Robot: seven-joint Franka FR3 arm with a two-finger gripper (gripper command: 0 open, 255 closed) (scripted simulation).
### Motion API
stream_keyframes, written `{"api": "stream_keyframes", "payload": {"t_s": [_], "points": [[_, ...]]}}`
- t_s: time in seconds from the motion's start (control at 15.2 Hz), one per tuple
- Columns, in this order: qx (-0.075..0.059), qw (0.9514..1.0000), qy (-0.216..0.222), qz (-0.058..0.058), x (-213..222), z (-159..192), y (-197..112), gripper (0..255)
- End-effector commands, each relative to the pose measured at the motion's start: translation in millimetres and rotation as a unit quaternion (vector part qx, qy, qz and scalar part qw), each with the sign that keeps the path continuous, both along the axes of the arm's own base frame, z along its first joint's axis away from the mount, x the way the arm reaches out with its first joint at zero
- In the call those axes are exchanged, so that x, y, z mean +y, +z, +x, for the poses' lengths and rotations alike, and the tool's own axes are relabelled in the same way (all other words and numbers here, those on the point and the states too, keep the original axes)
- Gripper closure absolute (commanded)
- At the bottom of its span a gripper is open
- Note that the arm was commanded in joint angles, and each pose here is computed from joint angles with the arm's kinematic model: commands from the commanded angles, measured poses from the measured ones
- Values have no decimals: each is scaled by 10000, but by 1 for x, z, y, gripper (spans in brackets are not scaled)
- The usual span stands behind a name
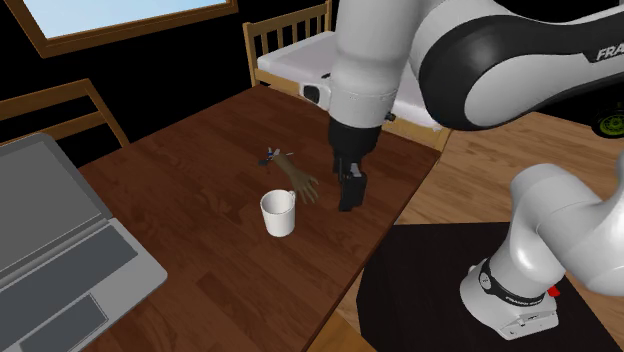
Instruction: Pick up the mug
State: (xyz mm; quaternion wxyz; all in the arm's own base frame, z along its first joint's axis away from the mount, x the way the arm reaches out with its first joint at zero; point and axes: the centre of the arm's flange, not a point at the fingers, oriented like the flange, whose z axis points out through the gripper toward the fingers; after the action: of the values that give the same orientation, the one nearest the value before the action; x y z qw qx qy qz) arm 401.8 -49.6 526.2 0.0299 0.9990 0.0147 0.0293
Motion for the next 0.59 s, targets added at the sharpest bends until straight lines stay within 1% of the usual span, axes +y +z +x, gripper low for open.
{"api": "stream_keyframes", "payload": {"t_s": [0.0, 0.53], "points": [[-1, 10000, -82, 6, -9, 15, -20, 0], [25, 9992, -404, 35, -48, 84, -92, 0]]}}
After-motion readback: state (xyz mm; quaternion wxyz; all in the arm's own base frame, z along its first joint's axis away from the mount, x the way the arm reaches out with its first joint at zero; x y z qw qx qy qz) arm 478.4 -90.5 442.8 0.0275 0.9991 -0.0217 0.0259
